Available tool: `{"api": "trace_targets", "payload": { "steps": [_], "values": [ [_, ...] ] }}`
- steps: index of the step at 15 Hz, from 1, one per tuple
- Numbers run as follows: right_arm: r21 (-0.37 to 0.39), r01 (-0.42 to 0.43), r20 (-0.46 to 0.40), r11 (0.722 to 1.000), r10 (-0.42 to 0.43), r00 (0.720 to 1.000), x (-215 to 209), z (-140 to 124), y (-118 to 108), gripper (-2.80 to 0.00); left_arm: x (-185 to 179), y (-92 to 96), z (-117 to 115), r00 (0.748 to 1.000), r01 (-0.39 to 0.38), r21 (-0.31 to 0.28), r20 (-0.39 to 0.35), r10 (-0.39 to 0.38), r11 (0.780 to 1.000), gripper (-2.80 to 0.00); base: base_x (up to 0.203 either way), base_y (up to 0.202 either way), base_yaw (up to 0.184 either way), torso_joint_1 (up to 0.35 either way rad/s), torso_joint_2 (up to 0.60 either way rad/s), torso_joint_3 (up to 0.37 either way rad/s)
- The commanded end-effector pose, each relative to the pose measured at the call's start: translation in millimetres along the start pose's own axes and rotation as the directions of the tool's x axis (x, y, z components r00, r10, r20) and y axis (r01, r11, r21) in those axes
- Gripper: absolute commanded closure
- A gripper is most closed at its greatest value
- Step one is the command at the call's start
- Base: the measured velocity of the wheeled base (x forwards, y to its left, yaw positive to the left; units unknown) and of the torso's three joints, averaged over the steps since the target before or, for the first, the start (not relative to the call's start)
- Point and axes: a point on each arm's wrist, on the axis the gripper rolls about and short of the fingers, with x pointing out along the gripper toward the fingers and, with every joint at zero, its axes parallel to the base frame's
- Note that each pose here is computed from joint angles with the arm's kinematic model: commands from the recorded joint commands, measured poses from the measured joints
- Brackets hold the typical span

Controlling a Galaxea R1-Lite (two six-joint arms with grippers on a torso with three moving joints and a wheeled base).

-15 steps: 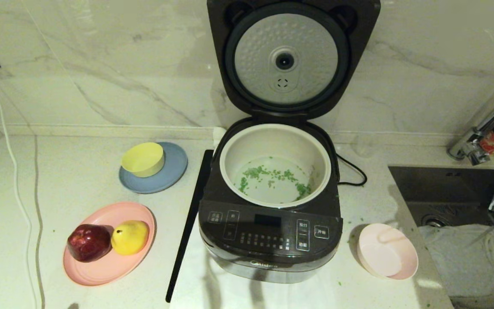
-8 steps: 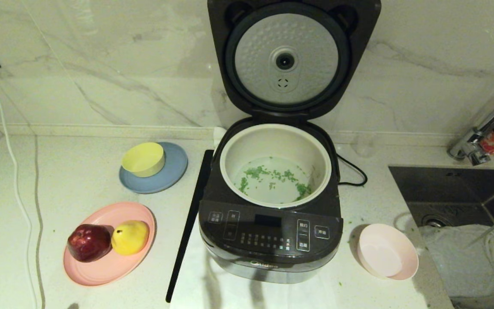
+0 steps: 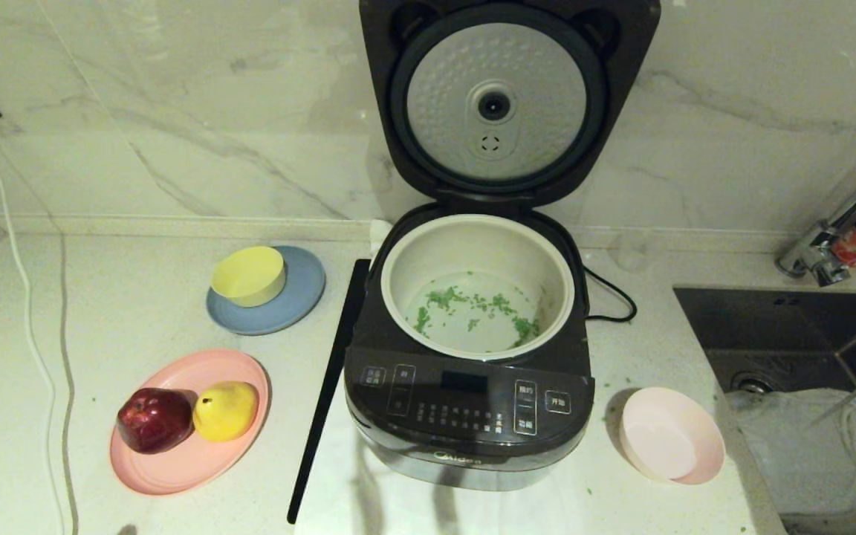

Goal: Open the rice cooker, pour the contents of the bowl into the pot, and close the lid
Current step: Turn off the tap

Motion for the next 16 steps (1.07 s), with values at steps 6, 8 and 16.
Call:
{"api": "trace_targets", "payload": {
  "steps": [6, 8, 16],
  "values": [
    [-0.061, 0.110, 0.214, 0.992, -0.095, 0.972, 74.3, -21.4, 22.1, 0.00, 0.6, -0.1, -2.5, 1.000, -0.001, 0.000, -0.009, 0.001, 1.000, 0.00, 0.000, 0.000, 0.000, 0.000, 0.00, 0.000],
    [-0.076, 0.117, 0.269, 0.990, -0.092, 0.959, 81.1, -19.4, 27.9, 0.00, 0.6, 0.0, -2.5, 1.000, 0.001, 0.000, -0.009, -0.001, 1.000, 0.00, 0.000, 0.000, 0.000, 0.000, 0.00, 0.000],
    [-0.097, 0.076, 0.345, 0.992, -0.038, 0.938, 87.6, -9.9, 67.2, 0.00, 0.6, -0.1, -2.5, 1.000, -0.001, 0.000, -0.009, 0.001, 1.000, 0.00, 0.000, 0.000, 0.000, 0.000, 0.00, 0.000]
  ]
}}
